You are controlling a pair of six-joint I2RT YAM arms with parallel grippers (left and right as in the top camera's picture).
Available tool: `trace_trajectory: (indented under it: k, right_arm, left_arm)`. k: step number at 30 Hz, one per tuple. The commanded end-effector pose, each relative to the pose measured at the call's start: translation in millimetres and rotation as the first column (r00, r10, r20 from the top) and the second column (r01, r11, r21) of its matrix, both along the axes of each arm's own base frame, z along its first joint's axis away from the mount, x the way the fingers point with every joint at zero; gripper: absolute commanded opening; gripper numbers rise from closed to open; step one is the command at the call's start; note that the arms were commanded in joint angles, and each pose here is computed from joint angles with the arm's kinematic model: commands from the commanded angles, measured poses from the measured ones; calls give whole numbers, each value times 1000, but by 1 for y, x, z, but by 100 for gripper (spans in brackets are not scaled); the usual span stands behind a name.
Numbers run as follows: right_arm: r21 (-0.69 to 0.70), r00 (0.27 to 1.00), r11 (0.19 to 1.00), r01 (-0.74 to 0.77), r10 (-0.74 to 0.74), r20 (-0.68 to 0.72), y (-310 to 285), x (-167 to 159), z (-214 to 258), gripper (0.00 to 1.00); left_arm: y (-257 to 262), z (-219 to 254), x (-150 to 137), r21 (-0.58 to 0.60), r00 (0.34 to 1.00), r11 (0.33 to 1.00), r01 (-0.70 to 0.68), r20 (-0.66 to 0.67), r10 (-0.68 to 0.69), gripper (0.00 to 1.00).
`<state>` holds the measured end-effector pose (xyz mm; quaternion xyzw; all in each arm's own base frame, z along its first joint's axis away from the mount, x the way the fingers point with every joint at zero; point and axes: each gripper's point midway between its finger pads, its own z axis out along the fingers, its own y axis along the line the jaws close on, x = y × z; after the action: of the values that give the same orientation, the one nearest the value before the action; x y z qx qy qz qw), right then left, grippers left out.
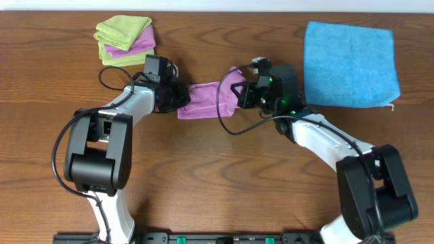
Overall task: Fold the cloth
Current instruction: 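Move the right gripper leftward toward the left gripper, folding the strip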
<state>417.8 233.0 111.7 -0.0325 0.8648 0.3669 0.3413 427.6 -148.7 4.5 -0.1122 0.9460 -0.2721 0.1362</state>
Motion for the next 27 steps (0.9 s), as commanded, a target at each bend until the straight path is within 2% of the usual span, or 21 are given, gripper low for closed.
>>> trace_trajectory:
  k: [1, 12, 27]
  right_arm:
    - [-26, 999, 1000, -13, 14, 40, 13, 7, 6, 1]
    - [-46, 995, 994, -97, 97, -6, 61, 11, -17, 1]
    - [-70, 994, 992, -108, 106, -21, 74, 9, -31, 1]
  left_arm:
    - [1, -1, 3, -1, 1000, 1000, -4, -5, 4, 6]
    - [0, 1, 3, -8, 1000, 1000, 0, -2, 0, 6]
    - [20, 44, 4, 16, 998, 1000, -10, 68, 8, 6]
